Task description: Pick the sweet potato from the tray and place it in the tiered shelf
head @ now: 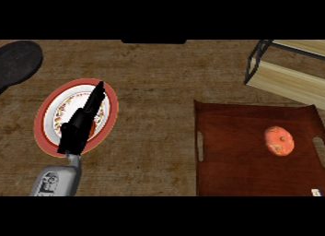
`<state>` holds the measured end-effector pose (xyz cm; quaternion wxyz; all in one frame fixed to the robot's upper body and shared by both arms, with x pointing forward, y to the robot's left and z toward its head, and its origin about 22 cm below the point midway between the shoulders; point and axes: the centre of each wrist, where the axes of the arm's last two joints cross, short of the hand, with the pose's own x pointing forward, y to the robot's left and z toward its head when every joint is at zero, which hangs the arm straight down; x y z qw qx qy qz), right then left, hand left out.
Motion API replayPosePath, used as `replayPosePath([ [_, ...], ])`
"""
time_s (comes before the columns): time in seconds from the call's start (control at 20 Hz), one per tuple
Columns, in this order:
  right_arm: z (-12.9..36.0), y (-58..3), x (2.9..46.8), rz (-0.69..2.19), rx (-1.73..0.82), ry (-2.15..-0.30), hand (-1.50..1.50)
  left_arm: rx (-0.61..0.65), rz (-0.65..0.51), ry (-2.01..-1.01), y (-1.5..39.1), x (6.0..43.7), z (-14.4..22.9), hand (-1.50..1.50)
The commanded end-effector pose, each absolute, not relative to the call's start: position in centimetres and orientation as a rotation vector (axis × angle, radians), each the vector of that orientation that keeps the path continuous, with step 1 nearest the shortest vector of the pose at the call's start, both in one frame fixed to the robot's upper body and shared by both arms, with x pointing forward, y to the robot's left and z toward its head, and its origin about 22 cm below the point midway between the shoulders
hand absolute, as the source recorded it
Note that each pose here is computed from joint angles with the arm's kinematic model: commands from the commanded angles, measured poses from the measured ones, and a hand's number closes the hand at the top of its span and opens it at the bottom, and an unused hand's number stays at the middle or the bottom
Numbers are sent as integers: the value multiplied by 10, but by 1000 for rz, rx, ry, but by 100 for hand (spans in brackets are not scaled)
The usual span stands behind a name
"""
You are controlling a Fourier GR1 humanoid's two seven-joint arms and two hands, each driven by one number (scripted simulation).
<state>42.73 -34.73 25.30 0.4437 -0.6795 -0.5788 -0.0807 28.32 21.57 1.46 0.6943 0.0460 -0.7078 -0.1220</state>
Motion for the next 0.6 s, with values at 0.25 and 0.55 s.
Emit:
replayPosePath([
  [0.25, 244, -377, 415, -284, -1804, -1185, -150, 108, -262, -1571, 225, 299, 29, 0],
  [0.55, 252, -374, 412, -441, -1675, -1333, -150, 120, -254, -1589, 221, 300, 20, 0],
])
